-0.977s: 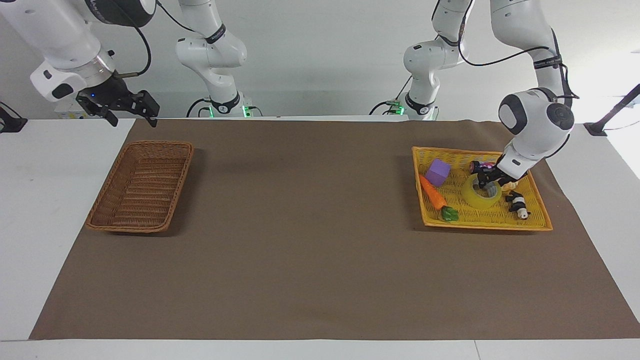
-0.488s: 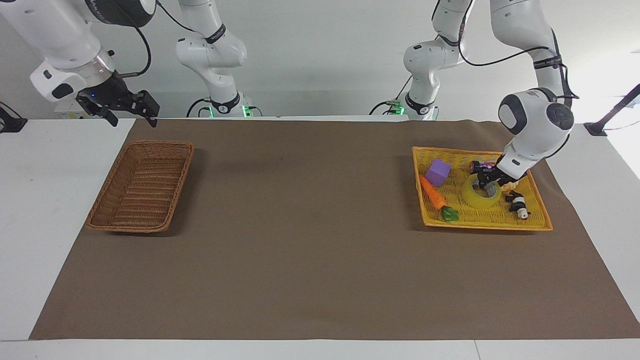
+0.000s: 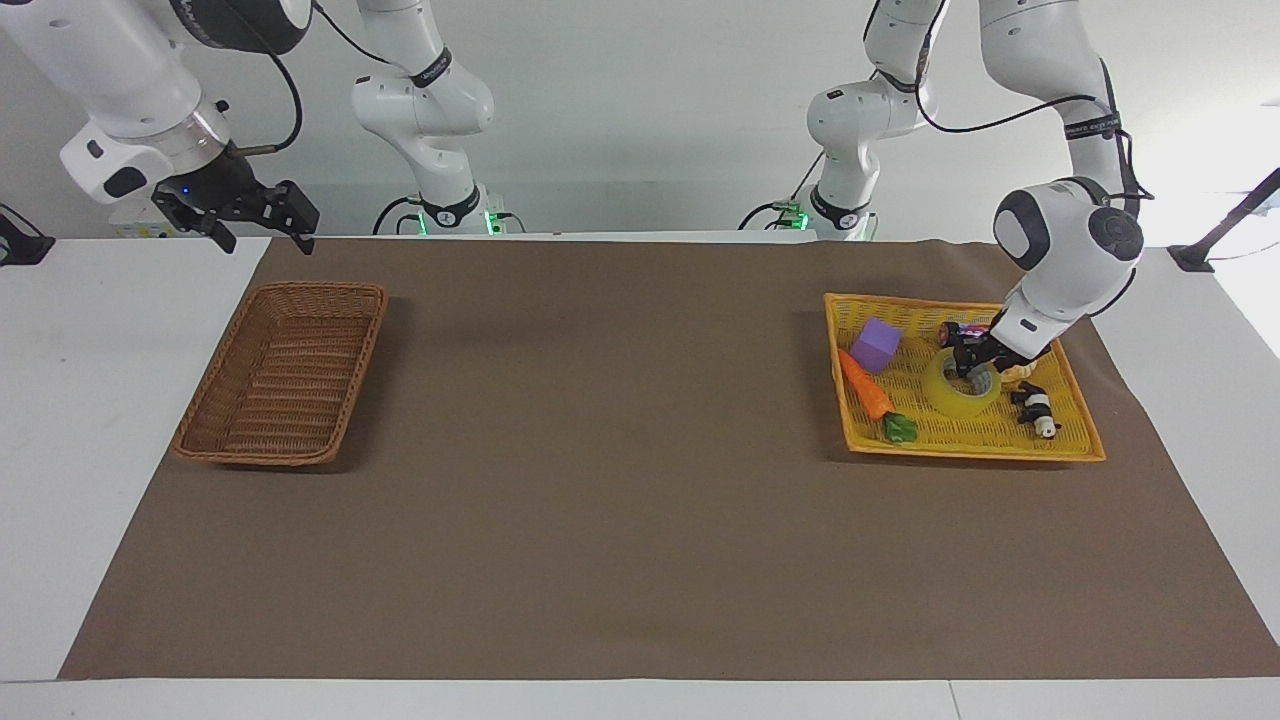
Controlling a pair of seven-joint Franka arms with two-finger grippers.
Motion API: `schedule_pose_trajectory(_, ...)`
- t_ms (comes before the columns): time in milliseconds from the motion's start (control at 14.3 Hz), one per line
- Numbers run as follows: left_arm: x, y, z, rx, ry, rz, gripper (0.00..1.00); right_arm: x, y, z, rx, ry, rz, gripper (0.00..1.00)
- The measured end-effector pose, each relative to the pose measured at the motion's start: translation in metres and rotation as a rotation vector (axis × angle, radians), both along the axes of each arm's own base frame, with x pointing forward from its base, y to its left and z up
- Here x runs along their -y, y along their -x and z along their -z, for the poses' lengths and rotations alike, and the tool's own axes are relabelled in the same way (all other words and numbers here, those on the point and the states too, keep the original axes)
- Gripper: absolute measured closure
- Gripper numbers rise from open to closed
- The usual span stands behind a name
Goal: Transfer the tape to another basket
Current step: 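Lower the left gripper onto the tape roll rim and close it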
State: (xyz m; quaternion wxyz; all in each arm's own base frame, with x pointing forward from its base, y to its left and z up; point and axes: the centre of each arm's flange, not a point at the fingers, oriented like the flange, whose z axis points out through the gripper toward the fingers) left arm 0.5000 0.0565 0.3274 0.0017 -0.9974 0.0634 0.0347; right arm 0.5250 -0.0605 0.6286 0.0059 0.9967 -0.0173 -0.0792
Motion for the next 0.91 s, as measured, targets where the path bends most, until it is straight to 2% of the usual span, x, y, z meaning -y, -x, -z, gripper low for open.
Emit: schedule_pose_trajectory(907, 0.014, 0.002, 0.019, -0.01, 0.003, 0.029, 0.42, 0.0, 0.0, 0.0, 0.0, 0.0, 0.0, 0.01)
